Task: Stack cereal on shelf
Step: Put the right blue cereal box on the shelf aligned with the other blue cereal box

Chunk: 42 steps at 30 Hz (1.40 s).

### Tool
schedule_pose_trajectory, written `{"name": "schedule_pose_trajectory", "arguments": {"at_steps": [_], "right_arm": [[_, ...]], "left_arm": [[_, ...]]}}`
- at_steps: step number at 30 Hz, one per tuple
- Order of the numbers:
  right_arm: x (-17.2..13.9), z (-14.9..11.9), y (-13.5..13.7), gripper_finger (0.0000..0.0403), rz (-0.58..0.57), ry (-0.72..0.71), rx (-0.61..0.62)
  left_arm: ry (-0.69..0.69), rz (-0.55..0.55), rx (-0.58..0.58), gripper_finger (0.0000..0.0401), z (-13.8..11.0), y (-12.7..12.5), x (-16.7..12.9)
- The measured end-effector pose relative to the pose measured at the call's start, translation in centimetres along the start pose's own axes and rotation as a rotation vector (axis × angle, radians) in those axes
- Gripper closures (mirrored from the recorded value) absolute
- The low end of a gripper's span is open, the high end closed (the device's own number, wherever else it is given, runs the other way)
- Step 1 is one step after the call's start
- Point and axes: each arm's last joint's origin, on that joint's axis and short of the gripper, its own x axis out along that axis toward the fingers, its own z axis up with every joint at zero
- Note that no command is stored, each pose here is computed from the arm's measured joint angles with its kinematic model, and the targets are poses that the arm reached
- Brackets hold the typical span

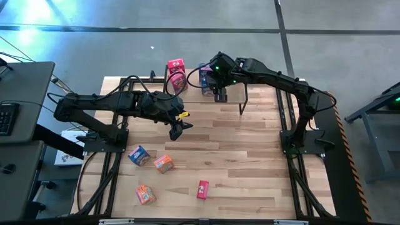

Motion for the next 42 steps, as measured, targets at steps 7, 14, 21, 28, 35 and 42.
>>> {"name": "schedule_pose_trajectory", "arguments": {"at_steps": [7,14,21,28,35,42], "right_arm": [[0.01,-0.04,0.02,0.0189,0.003,0.004,-0.003],[-0.02,0.16,-0.31,0.0185,-0.072,0.006,-0.009],[-0.03,0.11,-0.32,0.0185,-0.078,0.015,-0.023],[-0.03,0.12,-0.31,0.0185,-0.079,0.016,-0.023],[-0.30,0.17,-0.23,0.0185,-0.089,0.014,-0.026],[-0.83,0.37,-0.02,0.0185,-0.096,-0.001,-0.033]], "left_arm": [[0.000,0.000,0.000,0.0155,0.00,0.00,0.00],[0.000,0.000,0.000,0.0155,0.00,0.00,0.00],[0.000,0.000,0.000,0.0155,0.00,0.00,0.00],[0.000,0.000,0.000,0.0155,0.00,0.00,0.00],[0.000,0.000,0.000,0.0155,0.00,0.00,0.00],[0.000,0.000,0.000,0.0155,0.00,0.01,0.00]]}}
